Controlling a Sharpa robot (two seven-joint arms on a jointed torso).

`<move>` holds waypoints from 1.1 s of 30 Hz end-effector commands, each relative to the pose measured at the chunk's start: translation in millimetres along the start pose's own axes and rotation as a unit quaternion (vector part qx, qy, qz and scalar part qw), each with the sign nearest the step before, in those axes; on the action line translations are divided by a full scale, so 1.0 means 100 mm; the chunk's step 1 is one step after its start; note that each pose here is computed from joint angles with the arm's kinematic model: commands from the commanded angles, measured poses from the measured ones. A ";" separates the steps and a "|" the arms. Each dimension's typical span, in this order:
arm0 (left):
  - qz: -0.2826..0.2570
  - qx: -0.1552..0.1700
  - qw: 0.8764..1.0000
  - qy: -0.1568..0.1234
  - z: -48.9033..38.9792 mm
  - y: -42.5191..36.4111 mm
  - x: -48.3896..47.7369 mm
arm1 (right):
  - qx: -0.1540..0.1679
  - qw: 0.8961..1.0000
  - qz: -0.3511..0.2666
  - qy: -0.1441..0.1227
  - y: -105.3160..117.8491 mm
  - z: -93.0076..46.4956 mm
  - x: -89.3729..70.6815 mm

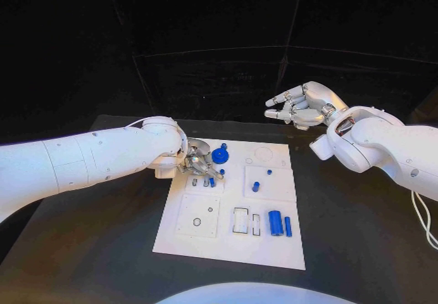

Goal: Assemble the parts on the task board

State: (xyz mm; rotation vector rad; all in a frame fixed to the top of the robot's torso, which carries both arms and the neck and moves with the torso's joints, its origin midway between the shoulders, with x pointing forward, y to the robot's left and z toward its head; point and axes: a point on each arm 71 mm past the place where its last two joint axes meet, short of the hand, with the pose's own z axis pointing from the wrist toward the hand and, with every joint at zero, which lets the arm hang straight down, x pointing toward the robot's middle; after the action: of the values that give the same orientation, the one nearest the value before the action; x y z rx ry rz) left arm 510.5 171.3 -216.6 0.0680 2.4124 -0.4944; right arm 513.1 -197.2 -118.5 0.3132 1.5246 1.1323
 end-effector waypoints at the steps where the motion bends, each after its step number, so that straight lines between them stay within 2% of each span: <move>1: 0.008 -0.005 1.000 0.011 0.001 -0.001 0.008 | -0.005 1.000 -0.001 0.002 0.02 0.01 0.00; 33: 0.017 -0.004 1.000 0.020 0.041 -0.064 0.025 | -0.005 1.000 0.000 0.006 0.02 0.03 0.02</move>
State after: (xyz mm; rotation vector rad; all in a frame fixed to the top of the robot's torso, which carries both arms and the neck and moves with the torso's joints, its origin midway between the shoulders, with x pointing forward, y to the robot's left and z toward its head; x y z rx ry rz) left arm 510.3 163.7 -218.8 0.1005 2.4356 -0.4892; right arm 514.1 -194.5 -119.2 0.3093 1.5293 1.1363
